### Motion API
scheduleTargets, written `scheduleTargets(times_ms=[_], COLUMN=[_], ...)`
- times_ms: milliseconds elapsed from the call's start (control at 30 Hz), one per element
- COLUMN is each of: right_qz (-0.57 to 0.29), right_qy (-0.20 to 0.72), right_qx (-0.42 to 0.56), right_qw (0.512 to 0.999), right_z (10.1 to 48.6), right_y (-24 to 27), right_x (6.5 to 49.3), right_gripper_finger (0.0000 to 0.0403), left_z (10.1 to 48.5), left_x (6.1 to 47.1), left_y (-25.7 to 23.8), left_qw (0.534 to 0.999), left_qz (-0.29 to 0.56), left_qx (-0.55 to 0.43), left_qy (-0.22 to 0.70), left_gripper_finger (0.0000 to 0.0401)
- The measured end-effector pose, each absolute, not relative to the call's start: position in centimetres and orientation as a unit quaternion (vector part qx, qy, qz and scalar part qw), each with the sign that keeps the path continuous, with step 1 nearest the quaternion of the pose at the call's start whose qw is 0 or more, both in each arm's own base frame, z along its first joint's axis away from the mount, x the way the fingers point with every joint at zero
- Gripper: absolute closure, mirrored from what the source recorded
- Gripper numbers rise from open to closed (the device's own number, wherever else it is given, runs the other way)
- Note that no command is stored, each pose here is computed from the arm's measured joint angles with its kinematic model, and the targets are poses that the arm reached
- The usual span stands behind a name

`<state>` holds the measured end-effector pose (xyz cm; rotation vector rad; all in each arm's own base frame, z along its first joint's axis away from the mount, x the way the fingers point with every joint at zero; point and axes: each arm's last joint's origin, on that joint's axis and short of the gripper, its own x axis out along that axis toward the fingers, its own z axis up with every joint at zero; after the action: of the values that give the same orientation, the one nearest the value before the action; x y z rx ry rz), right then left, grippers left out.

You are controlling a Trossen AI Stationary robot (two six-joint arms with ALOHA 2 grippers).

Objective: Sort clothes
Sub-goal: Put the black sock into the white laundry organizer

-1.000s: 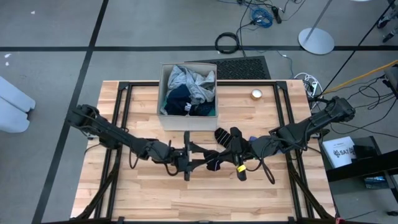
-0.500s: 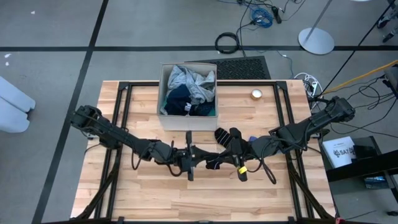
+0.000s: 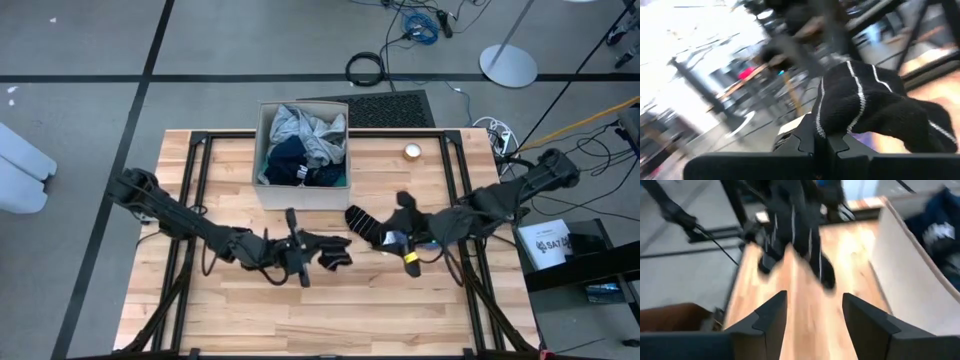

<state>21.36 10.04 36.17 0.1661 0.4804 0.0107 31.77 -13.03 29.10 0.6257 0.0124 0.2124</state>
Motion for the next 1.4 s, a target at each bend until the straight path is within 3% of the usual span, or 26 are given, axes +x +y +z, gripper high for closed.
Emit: scheduleTargets(times_ms=[233,500,700,933,1400], right_qz=[-0.076,-0.079,-0.072,-0.072,-0.071], right_qy=[0.278,0.308,0.310,0.314,0.313], right_qx=[0.041,0.013,-0.005,-0.008,-0.008], right_qw=[0.957,0.948,0.948,0.947,0.947], right_z=[34.4,32.8,32.8,32.7,32.8], right_y=[11.2,11.5,11.4,11.4,11.4], right_x=[19.0,18.4,18.3,18.3,18.3], right_gripper_finger=[0.0228,0.0229,0.0229,0.0229,0.0229], left_z=[32.8,39.4,41.1,39.7,31.3], left_x=[29.7,28.3,28.4,28.4,31.5], left_y=[-9.8,-2.0,4.2,10.2,19.9], left_qw=[0.935,0.946,0.951,0.955,0.922], left_qz=[0.197,0.227,0.244,0.259,0.311], left_qx=[0.294,0.218,0.153,0.064,-0.034], left_qy=[0.024,0.079,0.111,0.128,0.227], left_gripper_finger=[0.0400,0.0400,0.0401,0.0401,0.0401])
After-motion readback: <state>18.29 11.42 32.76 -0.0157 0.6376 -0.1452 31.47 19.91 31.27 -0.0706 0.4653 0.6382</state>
